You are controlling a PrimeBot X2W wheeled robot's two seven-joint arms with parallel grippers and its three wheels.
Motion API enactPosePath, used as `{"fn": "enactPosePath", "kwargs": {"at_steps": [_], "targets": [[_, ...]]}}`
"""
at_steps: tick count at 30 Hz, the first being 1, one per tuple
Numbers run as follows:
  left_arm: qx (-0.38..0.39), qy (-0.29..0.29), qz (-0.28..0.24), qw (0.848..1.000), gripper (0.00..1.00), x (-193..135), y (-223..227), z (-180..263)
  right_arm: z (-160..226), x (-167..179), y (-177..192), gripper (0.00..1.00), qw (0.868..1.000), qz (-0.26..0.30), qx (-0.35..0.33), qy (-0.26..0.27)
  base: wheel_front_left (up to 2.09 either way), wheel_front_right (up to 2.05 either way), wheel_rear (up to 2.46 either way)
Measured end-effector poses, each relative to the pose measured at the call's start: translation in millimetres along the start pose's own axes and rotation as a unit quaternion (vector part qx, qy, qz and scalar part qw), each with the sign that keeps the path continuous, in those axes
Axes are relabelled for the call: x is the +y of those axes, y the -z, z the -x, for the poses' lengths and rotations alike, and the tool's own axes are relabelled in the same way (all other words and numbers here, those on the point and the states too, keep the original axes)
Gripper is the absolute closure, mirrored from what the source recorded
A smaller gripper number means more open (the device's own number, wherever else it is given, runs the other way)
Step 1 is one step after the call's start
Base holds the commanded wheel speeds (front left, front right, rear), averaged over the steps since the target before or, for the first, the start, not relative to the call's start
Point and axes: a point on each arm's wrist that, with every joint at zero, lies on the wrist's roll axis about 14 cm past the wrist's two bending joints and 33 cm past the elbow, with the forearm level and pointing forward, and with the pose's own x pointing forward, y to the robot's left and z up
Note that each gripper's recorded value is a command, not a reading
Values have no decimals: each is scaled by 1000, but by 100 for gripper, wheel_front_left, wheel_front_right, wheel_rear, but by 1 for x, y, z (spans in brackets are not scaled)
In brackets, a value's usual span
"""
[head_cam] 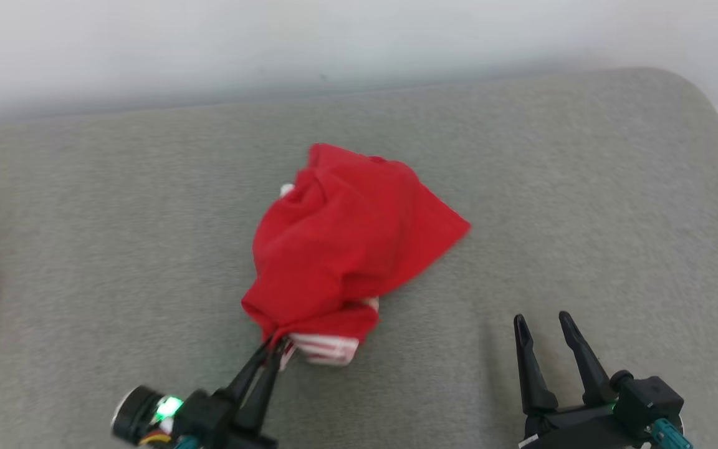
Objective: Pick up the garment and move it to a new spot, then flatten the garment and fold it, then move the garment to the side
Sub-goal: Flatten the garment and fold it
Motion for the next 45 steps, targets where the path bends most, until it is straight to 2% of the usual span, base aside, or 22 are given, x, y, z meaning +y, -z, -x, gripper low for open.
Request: {"fn": "enactPosePath", "kwargs": {"at_steps": [11, 17, 19, 23, 34, 38, 45], "targets": [[50, -145, -51, 987, 100, 80, 14, 105, -7, 33, -6, 0, 999, -6, -11, -51, 0, 0, 0], [72, -166, -44, 982, 100, 88, 26, 119, 0, 25, -3, 0, 999, -4, -5, -38, 0, 0, 0], [73, -164, -37, 983, 0, 84, 29, 119, 2, 23, -4, 0, 999, -1, -7, -36, 0, 0, 0], [37, -165, -10, 986, 0, 76, 13, 109, 7, 19, -3, 0, 1000, -1, -5, -29, 0, 0, 0], [-46, -213, -23, 976, 0, 99, -39, 120, 3, 31, -4, 0, 999, -1, -8, -48, 0, 0, 0], [-47, -217, -7, 975, 0, 94, -36, 121, 3, 32, -5, 0, 999, -1, -8, -50, 0, 0, 0], [-10, -187, 41, 981, 0, 61, -3, 116, 3, 31, -4, 0, 999, 2, -8, -49, 0, 0, 0]]}}
